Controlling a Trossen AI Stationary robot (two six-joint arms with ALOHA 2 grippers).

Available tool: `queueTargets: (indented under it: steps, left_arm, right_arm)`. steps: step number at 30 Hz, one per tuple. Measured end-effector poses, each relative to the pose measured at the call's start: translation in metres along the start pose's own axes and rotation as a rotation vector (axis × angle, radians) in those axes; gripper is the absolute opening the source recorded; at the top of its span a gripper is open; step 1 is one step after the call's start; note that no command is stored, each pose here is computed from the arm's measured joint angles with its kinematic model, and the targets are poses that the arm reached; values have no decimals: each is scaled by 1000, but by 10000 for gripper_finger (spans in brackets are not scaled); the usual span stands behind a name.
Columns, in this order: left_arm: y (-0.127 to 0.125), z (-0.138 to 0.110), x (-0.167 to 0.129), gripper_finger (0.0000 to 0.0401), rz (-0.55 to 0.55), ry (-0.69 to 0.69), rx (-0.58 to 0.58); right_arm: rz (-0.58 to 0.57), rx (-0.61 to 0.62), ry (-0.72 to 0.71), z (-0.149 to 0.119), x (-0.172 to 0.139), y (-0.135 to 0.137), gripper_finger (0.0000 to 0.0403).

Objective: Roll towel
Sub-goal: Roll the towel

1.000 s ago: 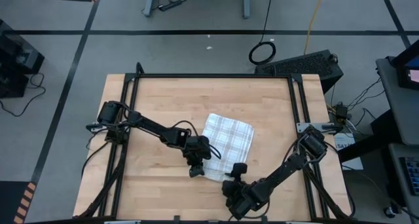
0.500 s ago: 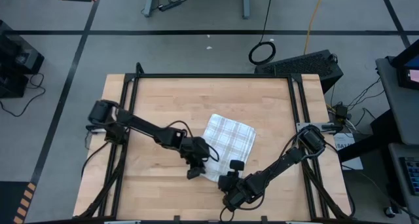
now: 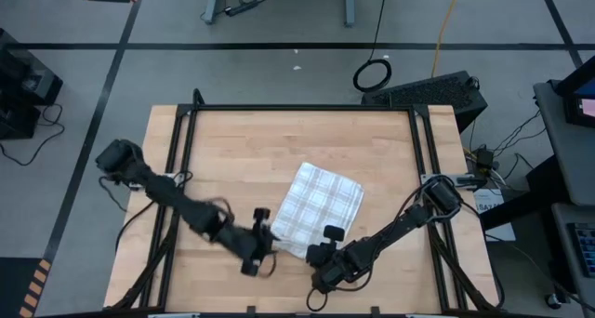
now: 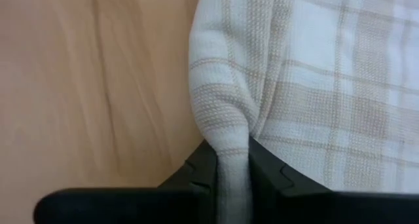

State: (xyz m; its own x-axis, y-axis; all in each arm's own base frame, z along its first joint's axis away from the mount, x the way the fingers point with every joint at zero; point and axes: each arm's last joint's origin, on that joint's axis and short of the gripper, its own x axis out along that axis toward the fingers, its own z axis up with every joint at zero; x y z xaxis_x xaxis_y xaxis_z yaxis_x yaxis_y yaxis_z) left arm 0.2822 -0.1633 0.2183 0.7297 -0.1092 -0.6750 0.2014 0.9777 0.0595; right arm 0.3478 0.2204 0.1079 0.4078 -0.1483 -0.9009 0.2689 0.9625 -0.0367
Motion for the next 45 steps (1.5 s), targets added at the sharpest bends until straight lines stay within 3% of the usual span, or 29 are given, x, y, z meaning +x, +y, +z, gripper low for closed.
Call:
queueTargets:
  steps: [6, 9, 13, 26, 38, 45]
  left_arm:
    - [-46, -34, 29, 147, 145, 68, 233]
    - [-56, -51, 43, 147, 295, 91, 383]
    - [-63, -67, 59, 147, 351, 138, 522]
    - [-52, -76, 76, 147, 389, 207, 581]
    - [-15, -67, 90, 144, 342, 279, 526]
    - [-7, -67, 92, 68, 327, 311, 544]
  right_arm:
    - [39, 0, 18, 5, 1, -2, 41]
    - [66, -1, 22, 7, 2, -2, 41]
    - [80, 1, 22, 10, 3, -3, 41]
    - [92, -20, 16, 11, 3, -3, 41]
    - [122, -58, 27, 13, 4, -3, 41]
    - [126, -104, 25, 13, 4, -3, 41]
